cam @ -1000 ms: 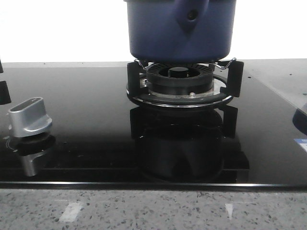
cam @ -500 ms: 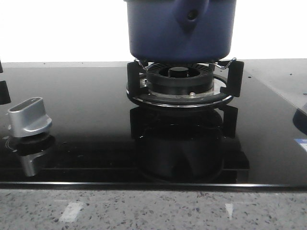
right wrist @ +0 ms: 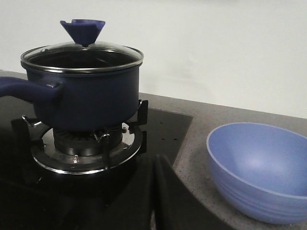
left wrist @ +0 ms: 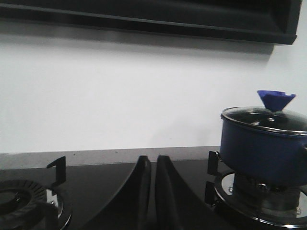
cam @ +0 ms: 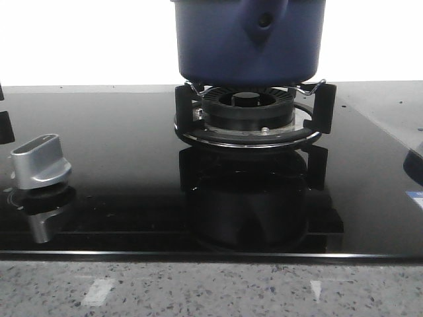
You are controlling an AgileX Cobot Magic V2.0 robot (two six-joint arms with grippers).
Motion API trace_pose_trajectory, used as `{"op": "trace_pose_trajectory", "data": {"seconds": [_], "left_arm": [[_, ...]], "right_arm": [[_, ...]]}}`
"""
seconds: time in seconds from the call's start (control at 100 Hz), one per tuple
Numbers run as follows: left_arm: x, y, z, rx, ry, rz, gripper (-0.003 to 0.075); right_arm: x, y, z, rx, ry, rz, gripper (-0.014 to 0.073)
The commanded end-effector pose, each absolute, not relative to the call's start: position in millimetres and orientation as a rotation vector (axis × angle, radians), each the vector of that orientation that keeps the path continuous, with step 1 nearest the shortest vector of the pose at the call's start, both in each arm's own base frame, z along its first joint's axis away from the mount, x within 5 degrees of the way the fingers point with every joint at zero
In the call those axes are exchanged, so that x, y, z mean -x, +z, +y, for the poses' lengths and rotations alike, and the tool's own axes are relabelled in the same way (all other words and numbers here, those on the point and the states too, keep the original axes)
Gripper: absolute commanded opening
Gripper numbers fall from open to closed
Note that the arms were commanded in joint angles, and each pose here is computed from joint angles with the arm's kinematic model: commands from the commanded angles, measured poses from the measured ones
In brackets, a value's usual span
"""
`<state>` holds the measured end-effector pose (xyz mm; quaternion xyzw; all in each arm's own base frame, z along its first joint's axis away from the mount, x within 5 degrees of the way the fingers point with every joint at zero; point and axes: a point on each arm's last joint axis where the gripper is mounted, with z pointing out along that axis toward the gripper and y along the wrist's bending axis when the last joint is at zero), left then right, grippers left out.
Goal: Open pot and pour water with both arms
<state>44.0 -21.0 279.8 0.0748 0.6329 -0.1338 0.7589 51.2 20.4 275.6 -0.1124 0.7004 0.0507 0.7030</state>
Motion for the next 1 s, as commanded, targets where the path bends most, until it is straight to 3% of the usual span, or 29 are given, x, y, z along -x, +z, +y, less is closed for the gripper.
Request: {"op": "trace_pose_trajectory", "data": {"seconds": [0.0,0.52,0.99], "left_arm": [[-46,285,-13,-0.044,-0.288,1.38,-0.002],[-55,206,-5,0.049,-0.204,1.468,-0.002],[-55,198,-3,0.087,-0.163,1.547,-0.002]], "right_arm": [[-51,288,16,0.201,0.082,1.492,-0.0046],[-51,288,16,0.201,0.082,1.492,-0.0046],[-51,288,16,0.2,0.081,1.491,-0.0046]]}}
